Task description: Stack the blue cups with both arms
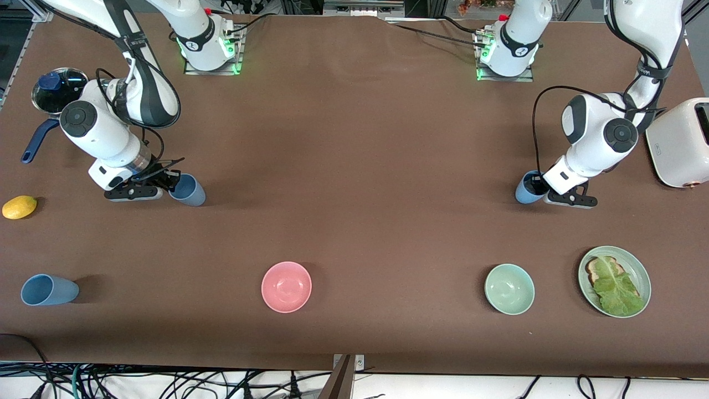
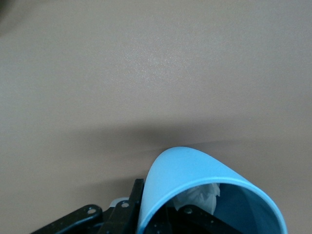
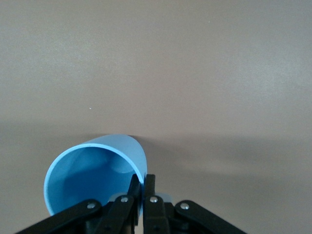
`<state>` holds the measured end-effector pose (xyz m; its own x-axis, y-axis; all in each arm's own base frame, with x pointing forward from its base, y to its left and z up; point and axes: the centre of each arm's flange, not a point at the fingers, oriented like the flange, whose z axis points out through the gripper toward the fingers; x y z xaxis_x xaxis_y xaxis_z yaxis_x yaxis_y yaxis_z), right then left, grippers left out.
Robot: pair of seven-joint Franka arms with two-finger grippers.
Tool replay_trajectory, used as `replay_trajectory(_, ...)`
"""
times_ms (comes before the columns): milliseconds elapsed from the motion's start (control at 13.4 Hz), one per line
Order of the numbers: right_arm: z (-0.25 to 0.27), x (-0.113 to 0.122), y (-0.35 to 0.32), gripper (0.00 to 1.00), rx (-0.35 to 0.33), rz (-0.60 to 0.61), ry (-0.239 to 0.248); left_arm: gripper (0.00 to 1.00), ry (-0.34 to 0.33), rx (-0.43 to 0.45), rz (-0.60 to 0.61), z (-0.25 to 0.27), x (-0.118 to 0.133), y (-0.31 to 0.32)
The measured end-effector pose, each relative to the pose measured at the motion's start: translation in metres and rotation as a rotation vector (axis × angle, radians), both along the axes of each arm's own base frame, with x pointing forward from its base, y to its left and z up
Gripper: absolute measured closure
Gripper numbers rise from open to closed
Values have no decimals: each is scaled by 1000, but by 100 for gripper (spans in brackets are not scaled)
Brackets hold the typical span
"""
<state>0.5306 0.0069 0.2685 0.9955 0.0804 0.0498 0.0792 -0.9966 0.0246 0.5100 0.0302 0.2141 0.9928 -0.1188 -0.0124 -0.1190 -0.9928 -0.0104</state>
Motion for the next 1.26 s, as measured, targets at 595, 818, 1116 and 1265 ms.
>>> replay_trajectory(595,0,0,0,95,0,0,0,94,-52,-34,41,44,23,-9)
replay_trajectory(818,0,0,0,95,0,0,0,94,-48,-79,103,79,43,-46)
replay_trajectory(1116,0,0,0,95,0,0,0,94,-48,-127,225,103,46,-146)
replay_trajectory(1265,0,0,0,95,0,0,0,94,-40,-148,289,110,38,-194)
